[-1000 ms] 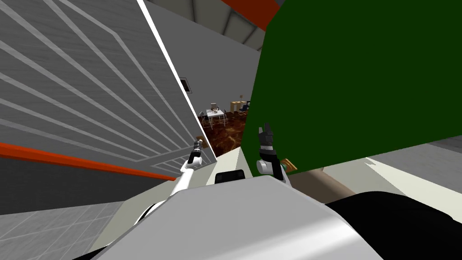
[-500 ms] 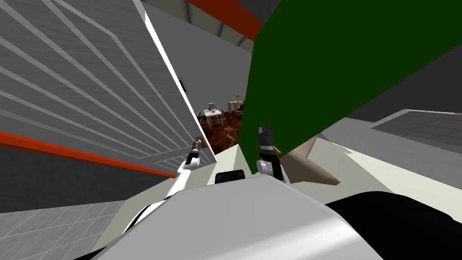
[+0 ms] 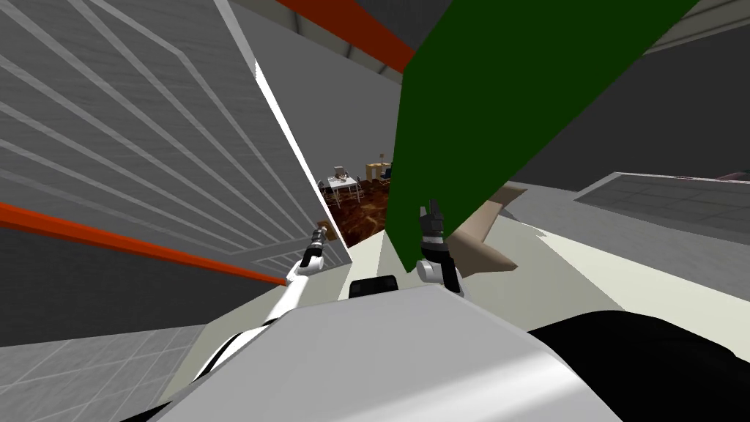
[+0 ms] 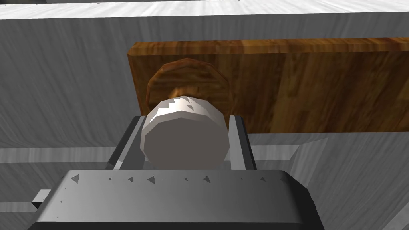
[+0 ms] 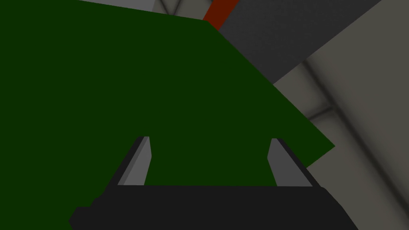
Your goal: Pull the door open
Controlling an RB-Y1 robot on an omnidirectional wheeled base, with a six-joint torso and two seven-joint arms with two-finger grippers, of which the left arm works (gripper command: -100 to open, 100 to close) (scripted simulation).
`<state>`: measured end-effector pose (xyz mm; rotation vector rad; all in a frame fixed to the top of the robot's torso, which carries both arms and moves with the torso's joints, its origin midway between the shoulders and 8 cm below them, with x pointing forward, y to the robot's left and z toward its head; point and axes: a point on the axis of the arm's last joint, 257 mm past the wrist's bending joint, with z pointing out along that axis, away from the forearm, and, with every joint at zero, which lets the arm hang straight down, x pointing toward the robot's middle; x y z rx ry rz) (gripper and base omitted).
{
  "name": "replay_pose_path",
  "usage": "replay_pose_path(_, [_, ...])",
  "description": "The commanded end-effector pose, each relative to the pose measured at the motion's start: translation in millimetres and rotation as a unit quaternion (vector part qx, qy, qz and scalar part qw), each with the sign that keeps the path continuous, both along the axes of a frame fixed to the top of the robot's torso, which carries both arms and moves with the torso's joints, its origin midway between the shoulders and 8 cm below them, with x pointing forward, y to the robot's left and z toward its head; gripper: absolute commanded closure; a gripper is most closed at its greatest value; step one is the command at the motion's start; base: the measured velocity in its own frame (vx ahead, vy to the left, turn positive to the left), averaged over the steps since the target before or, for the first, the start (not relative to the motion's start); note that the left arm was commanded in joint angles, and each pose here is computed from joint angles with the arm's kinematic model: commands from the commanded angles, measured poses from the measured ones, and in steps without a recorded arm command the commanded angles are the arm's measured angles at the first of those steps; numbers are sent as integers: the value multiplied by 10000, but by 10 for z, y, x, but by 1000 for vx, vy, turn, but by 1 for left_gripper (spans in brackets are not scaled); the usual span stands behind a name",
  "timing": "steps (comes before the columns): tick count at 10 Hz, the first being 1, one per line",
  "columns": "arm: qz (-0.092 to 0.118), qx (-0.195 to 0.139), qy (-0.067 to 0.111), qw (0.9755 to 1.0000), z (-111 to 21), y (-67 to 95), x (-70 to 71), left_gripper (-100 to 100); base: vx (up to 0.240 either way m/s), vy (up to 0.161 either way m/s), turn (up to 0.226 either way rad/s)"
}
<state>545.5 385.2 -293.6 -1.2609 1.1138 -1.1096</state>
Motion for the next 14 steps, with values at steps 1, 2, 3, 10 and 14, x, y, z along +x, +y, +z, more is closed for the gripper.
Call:
replay_pose_path(1, [-133, -22, 24, 9999, -36, -88, -18, 100, -244, 91, -153])
replay_pose_path(2, [-185, -24, 20, 9998, -32, -110, -20, 100, -234, 94, -130])
replay_pose_path(3, [-233, -26, 17, 9997, -29, -131, -21, 100, -218, 110, -133])
replay_pose_path(10, [-519, -19, 31, 9986, -39, -232, -83, 100, -196, 72, -97])
replay_pose_path(14, [-752, -27, 16, 9972, -27, -326, -132, 100, -214, 98, -121])
